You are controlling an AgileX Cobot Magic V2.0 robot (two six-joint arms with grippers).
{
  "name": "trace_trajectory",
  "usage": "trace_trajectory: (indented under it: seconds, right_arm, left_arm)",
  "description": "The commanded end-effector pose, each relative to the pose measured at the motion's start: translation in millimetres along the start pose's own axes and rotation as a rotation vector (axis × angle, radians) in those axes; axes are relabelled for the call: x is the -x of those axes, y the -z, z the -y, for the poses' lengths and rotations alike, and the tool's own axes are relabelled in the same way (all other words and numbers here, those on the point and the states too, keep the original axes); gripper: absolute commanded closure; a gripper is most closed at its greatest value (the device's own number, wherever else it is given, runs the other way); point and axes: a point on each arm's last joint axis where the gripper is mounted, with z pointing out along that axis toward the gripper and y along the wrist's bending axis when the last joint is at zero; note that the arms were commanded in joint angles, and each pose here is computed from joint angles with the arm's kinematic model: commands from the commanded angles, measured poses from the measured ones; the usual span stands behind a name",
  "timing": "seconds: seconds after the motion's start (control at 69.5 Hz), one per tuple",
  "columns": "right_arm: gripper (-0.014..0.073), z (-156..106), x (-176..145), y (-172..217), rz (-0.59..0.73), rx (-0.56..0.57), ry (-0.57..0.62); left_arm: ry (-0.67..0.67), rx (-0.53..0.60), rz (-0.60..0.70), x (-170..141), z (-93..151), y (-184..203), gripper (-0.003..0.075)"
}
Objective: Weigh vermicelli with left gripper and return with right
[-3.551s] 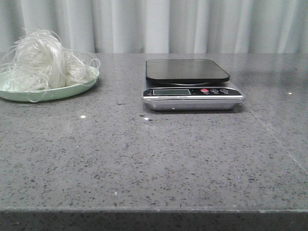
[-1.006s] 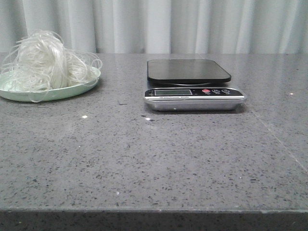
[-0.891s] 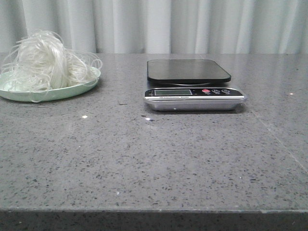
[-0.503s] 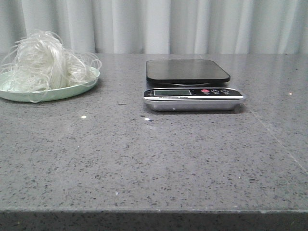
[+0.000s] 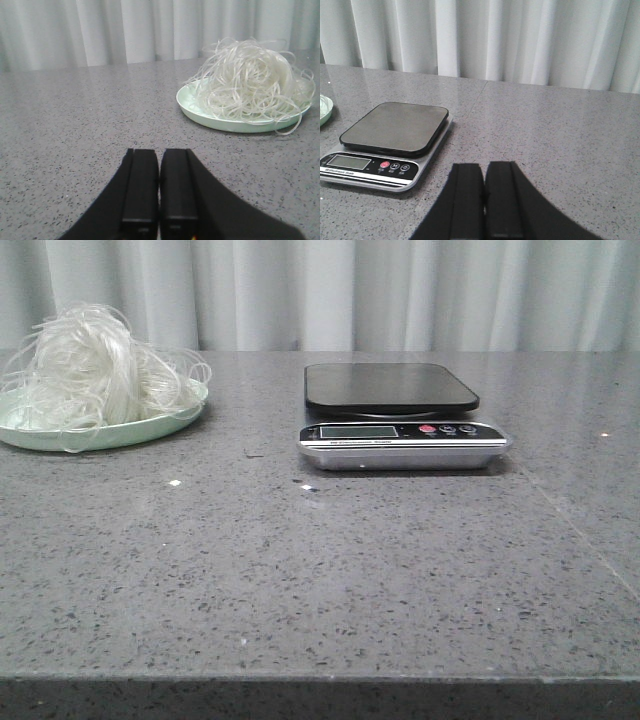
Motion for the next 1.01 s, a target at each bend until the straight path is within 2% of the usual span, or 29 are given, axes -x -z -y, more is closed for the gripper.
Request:
trace_trajectory:
  seconds: [0.0, 0.359, 0.561, 0.733, 0.992]
  right_arm:
    - [0.0444, 2, 14, 1, 0.092, -0.027, 0.018]
    - [0.0444, 2, 15, 1, 0.093, -0.027, 0.018]
    - [0.0444, 3, 16, 1, 0.109, -0.041, 0.065]
    - [0.0444, 7, 16, 3, 0.115, -0.089, 0.006]
    - [0.0444, 12, -11, 6, 0.086, -0.162, -0.009]
  left_arm:
    - [0.019, 0.012, 0.099, 7, -1, 2, 0.0584]
    - [0.019, 0.012, 0.099, 7, -1, 2, 0.0584]
    - [0.019, 0.012, 0.099, 7, -1, 2, 0.0584]
    - [0.019, 0.012, 0.099, 7, -1, 2, 0.0584]
    - [0.019, 0.012, 0.099, 7, -1, 2, 0.0584]
